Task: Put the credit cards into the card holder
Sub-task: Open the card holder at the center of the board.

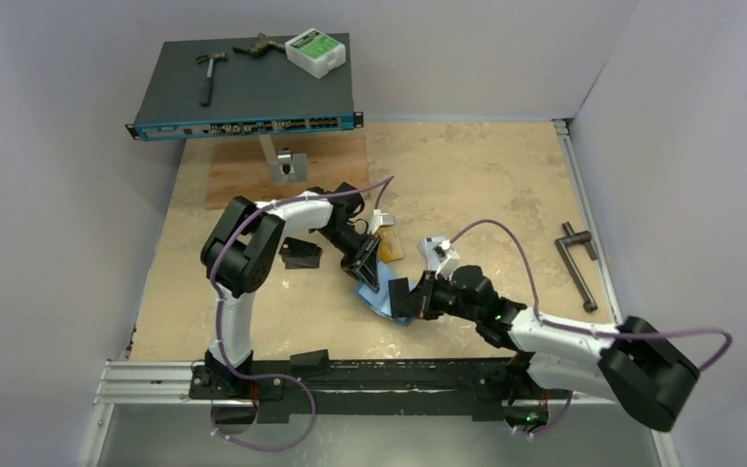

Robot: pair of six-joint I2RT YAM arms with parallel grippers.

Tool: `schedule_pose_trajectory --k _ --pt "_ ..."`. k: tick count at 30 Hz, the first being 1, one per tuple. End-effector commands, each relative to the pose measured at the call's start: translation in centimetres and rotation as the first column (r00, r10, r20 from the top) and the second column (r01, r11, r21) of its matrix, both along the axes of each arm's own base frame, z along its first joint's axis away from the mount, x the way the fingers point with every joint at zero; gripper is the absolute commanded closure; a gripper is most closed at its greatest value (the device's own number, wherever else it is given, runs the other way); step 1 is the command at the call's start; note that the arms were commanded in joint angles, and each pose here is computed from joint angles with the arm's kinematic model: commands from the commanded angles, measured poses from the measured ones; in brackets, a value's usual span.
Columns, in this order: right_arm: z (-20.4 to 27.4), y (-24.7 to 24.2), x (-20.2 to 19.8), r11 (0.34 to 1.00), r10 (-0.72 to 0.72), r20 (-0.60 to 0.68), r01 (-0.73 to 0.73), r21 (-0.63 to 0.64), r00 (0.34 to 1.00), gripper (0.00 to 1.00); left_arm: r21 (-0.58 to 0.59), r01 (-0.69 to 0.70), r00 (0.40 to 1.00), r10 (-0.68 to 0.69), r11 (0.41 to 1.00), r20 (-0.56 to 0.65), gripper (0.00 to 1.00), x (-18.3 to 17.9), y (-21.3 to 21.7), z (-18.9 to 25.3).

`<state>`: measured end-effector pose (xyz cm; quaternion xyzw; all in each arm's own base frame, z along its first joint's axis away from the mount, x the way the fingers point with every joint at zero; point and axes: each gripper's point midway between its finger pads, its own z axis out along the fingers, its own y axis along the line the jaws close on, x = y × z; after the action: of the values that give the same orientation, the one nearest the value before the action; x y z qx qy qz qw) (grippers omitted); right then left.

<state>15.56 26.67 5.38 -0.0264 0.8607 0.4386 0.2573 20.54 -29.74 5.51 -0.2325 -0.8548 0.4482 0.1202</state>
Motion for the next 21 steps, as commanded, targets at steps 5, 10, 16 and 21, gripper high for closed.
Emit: schedule_pose_trajectory --k 5,10,16,21 --pt "11.8 -2.0 3.8 0.949 -0.245 0.358 0.147 0.279 0.901 1.00 -0.291 -0.028 0.981 0.082 0.956 0.174 1.00 2.1 -0.7 12.2" --pt "16.5 -2.6 5.0 0.911 -0.339 0.403 0.188 0.367 0.850 1.00 -0.367 -0.048 0.953 0.153 0.929 0.261 1.00 2.5 -0.1 17.7" --pt "20.4 -1.7 5.6 0.893 -0.352 0.446 0.151 0.425 0.823 1.00 -0.460 0.006 0.940 0.151 0.888 0.304 1.00 0.9 0.2 23.0" --pt "23.0 -1.7 5.3 0.868 -0.371 0.478 0.114 0.484 0.796 1.00 -0.508 0.035 0.928 0.161 0.861 0.337 1.00 -0.1 0.4 25.0"
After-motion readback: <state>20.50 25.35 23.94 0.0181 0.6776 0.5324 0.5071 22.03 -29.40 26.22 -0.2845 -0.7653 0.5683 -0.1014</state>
